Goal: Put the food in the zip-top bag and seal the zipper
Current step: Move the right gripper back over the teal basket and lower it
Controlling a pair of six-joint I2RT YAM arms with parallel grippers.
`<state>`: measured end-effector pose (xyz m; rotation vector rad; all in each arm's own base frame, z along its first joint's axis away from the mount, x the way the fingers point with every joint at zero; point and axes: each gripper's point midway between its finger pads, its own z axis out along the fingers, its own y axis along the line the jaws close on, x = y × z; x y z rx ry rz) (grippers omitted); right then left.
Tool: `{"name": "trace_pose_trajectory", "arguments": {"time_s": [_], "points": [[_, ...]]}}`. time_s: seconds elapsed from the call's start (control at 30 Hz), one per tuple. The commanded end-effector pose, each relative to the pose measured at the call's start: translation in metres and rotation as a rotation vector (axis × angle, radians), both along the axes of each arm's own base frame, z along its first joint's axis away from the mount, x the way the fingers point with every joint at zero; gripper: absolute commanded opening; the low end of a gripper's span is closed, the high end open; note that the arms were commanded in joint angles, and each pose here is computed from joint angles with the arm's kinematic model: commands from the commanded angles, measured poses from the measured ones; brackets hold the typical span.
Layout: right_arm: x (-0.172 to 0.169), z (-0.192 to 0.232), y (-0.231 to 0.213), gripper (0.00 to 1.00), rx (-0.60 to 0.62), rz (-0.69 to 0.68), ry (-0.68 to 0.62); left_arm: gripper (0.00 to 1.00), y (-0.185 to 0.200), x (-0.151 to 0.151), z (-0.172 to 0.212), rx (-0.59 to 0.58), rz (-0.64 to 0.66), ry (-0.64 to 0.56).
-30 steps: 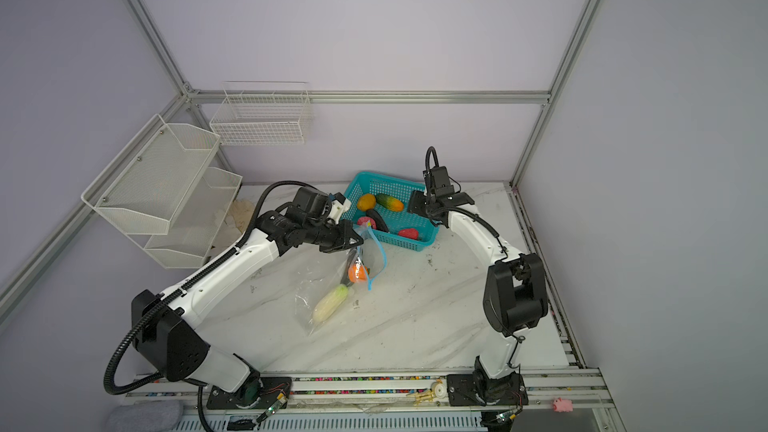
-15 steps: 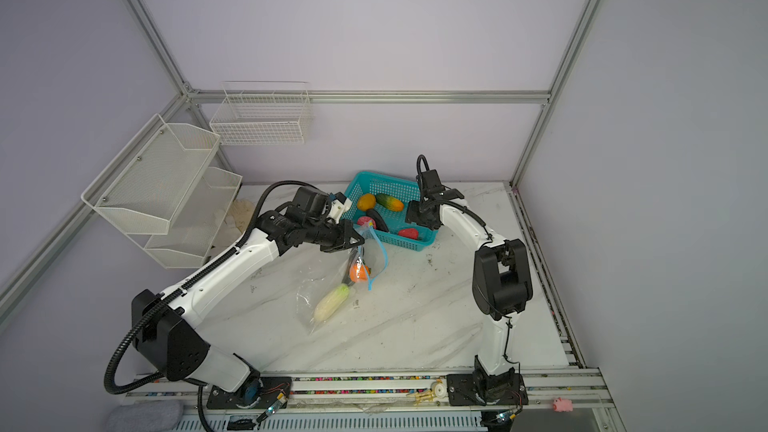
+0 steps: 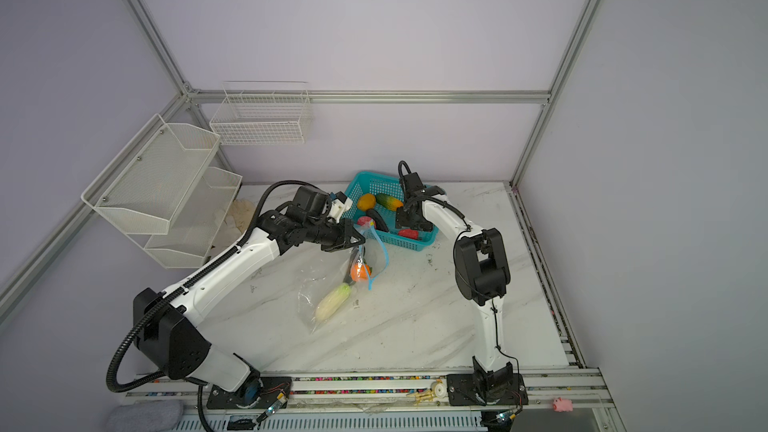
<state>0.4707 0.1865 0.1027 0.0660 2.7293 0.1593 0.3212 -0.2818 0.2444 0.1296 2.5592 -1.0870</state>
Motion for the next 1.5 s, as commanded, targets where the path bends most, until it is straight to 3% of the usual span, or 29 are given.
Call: {"name": "trace_pose_trajectory", "arguments": {"time_s": [0.0, 0.13, 0.9, 1.27, 1.47], "points": [[-0.002, -0.003, -0.009, 0.78, -0.055, 0.000, 0.026, 0.00, -0.004, 0.006, 0.007, -0.026, -0.022, -0.029], [0.000, -0.009, -0.007, 0.82, -0.061, 0.012, 0.034, 0.00, -0.005, 0.007, 0.008, -0.026, -0.021, -0.029], [0.008, -0.030, 0.035, 0.81, -0.012, 0.098, 0.072, 0.00, -0.002, 0.006, 0.008, -0.022, -0.013, -0.032], [0.010, -0.005, 0.015, 0.91, -0.086, 0.074, 0.031, 0.00, 0.000, 0.005, 0.008, -0.023, -0.012, -0.031], [-0.005, -0.015, 0.011, 0.97, -0.097, 0.092, 0.089, 0.00, 0.001, 0.005, 0.009, -0.022, -0.011, -0.038]]}}
